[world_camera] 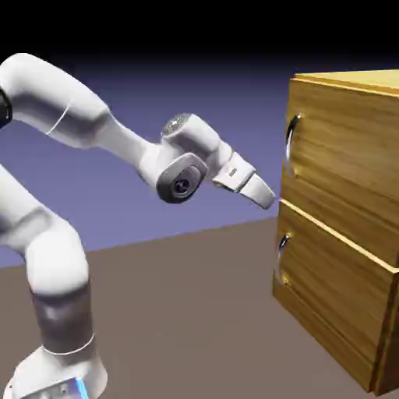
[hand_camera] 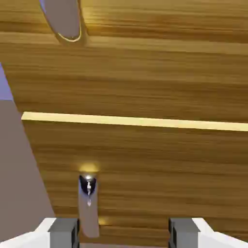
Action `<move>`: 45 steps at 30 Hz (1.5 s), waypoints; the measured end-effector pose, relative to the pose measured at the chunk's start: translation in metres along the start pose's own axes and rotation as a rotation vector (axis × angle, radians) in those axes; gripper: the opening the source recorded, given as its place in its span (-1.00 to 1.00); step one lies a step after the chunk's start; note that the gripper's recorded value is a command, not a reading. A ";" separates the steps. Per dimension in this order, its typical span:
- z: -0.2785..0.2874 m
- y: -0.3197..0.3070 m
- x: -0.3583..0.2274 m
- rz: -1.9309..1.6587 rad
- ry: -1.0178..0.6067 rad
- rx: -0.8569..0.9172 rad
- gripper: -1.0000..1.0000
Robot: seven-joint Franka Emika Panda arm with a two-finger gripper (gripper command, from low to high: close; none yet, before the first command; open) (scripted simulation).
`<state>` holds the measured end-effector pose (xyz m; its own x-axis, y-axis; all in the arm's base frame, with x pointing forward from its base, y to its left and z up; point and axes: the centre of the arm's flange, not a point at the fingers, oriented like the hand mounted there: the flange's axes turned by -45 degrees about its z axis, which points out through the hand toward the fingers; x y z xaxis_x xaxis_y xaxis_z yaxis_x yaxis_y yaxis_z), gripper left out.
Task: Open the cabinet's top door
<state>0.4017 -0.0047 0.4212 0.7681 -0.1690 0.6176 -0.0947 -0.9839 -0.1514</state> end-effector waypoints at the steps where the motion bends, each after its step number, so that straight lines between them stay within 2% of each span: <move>1: 0.013 0.005 -0.006 0.082 -0.043 0.008 0.00; 8: 0.098 0.037 -0.062 0.634 -0.324 -0.058 0.00; 16: 0.159 0.079 -0.137 1.206 -0.483 -0.331 0.00; 23: 0.176 0.122 -0.179 1.655 -0.381 -0.607 0.00; 30: 0.168 0.158 -0.178 2.053 -0.060 -0.735 0.00; 34: 0.154 0.168 -0.157 2.254 0.174 -0.678 0.00; 37: 0.141 0.168 -0.133 2.390 0.343 -0.560 0.00; 41: 0.120 0.153 -0.093 2.546 0.524 -0.302 0.00; 45: 0.093 0.121 -0.048 2.665 0.611 0.056 0.00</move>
<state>0.4122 -0.1108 0.3020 -0.7741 -0.2361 -0.5874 0.0579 0.8976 -0.4370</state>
